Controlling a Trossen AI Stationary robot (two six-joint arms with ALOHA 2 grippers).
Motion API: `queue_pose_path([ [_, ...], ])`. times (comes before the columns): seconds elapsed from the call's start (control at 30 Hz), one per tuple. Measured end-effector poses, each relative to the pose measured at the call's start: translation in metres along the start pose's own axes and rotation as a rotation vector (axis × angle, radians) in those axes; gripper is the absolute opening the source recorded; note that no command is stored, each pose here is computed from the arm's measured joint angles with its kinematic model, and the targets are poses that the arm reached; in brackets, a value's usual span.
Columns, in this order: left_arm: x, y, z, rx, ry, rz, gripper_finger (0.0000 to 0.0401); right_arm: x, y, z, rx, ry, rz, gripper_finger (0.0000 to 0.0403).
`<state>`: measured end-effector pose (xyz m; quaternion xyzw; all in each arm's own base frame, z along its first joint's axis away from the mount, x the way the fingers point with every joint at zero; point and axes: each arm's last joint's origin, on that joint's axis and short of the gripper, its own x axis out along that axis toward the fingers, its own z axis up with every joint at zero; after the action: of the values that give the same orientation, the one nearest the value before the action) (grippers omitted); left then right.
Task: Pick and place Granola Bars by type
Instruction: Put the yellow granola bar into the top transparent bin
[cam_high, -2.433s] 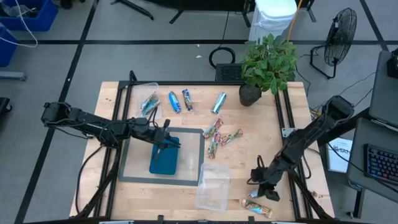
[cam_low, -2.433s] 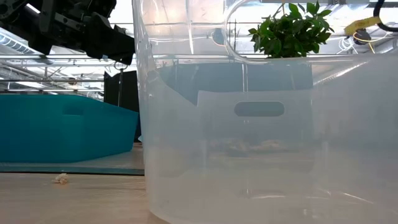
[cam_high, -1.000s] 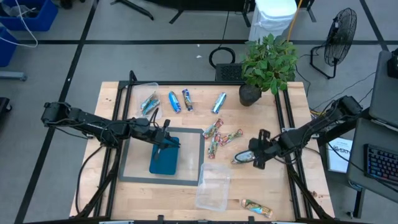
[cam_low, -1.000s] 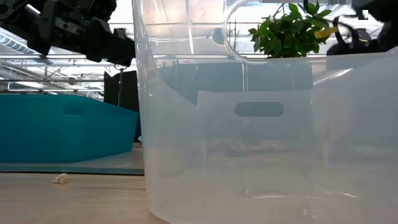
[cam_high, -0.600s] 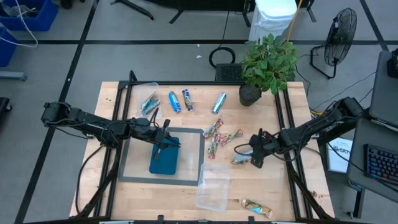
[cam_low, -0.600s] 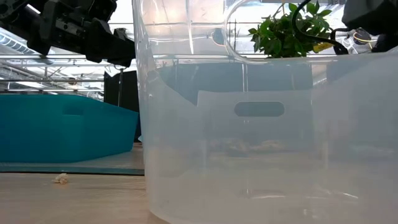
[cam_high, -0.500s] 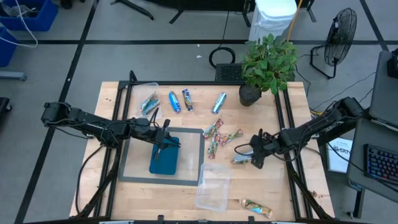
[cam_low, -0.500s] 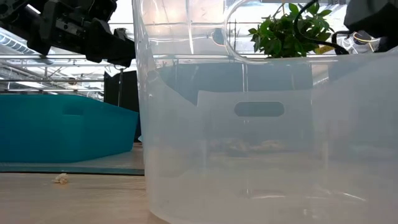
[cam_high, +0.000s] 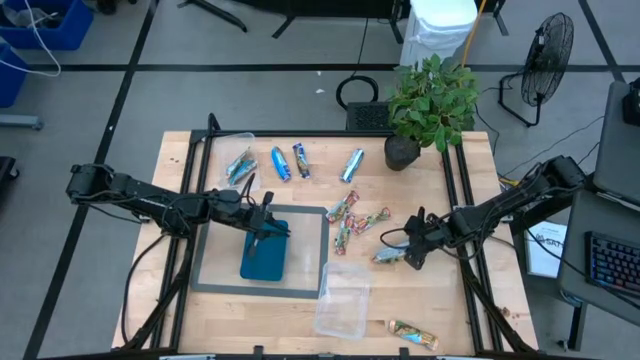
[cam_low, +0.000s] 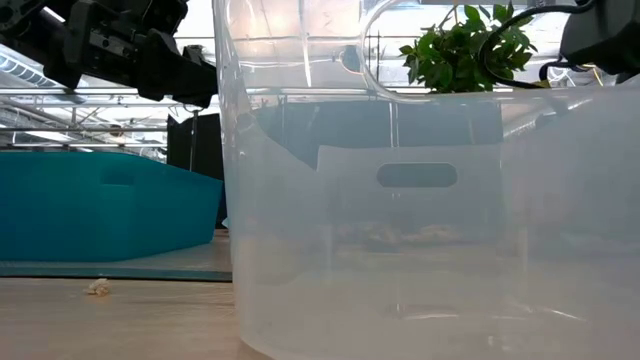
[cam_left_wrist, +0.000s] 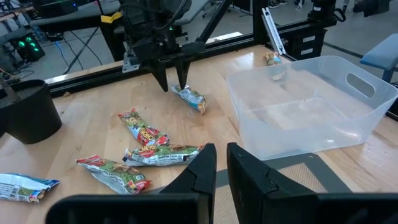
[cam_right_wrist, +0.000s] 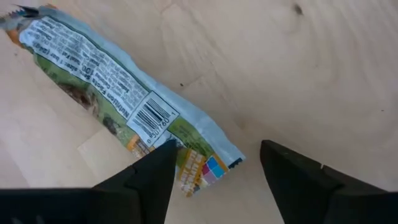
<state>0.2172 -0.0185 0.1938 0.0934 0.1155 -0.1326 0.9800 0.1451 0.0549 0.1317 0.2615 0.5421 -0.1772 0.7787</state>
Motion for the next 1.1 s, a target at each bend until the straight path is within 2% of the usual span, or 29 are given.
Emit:
queue_pose_path([
  [0.37, 0.000, 0.000, 0.000, 0.000, 0.000, 0.000, 0.0047, 0.000, 0.022, 0.009, -0.010, -0.048, 0.321, 0.0205],
  [0.47, 0.000, 0.000, 0.000, 0.000, 0.000, 0.000, 0.0047, 0.003, 0.021, 0.008, -0.008, -0.054, 0.341, 0.0190],
  [0.67, 0.000, 0.000, 0.000, 0.000, 0.001, 0.000, 0.0047, 0.013, 0.009, -0.003, 0.033, 0.030, 0.337, 0.0145],
  [0.8, 0.000, 0.000, 0.000, 0.002, 0.001, 0.001, 0.0047, 0.017, 0.004, -0.007, 0.059, 0.038, 0.331, 0.0132],
  [0.97, 0.000, 0.000, 0.000, 0.002, 0.002, 0.001, 0.0047, 0.019, 0.007, -0.008, 0.004, 0.035, 0.439, 0.0114],
  [1.1, 0.000, 0.000, 0.000, 0.002, 0.002, 0.001, 0.0047, 0.019, 0.006, -0.009, -0.068, 0.049, 0.458, 0.0061],
])
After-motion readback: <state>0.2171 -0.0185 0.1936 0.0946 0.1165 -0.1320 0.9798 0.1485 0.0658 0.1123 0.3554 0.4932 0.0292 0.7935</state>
